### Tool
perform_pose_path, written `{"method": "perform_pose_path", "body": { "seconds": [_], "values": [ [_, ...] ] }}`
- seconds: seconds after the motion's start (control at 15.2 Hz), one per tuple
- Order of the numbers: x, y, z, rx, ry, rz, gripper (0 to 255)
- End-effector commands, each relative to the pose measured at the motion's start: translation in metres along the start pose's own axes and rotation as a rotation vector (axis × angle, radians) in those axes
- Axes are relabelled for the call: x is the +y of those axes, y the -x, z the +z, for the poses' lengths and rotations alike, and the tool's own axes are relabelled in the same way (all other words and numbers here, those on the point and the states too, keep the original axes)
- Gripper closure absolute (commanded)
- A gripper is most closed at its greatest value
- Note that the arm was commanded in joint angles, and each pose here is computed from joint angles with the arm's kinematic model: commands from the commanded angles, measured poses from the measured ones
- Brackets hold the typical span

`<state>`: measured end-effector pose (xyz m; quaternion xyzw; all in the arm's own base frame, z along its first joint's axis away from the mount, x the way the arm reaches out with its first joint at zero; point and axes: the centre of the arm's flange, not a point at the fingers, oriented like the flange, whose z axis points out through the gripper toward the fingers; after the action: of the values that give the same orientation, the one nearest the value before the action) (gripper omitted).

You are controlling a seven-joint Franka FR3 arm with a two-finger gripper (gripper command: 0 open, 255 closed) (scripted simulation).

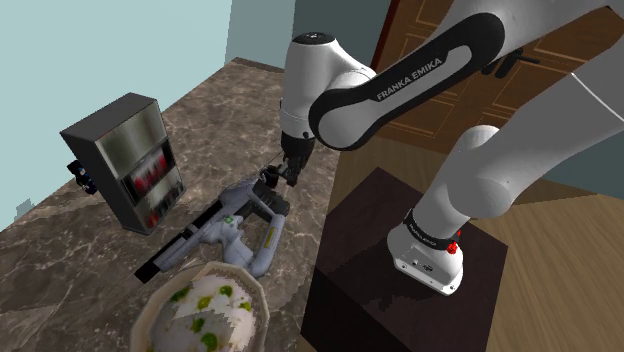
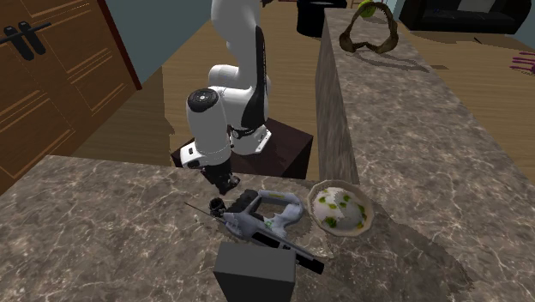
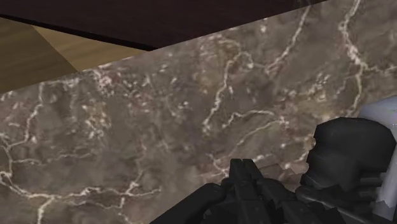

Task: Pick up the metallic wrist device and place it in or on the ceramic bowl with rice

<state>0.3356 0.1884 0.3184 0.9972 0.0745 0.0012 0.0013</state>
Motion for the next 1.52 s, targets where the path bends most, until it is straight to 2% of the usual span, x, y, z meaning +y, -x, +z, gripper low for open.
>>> {"method": "perform_pose_path", "body": {
  "seconds": [0.0,0.2,0.26,0.59,0.66,1.12,1.45],
  "values": [
    [0.0,0.0,0.0,-0.001,0.0,0.0,255],
    [0.0,0.0,0.0,-0.001,0.0,0.0,255],
    [0.0,0.0,0.0,-0.001,0.0,0.0,0],
    [0.066,-0.08,-0.019,-0.104,-0.4,-0.261,0],
    [0.074,-0.093,-0.019,-0.119,-0.457,-0.298,0],
    [0.058,-0.087,0.014,-0.119,-0.457,-0.298,0],
    [0.057,-0.086,0.017,-0.119,-0.457,-0.298,0]
  ]
}}
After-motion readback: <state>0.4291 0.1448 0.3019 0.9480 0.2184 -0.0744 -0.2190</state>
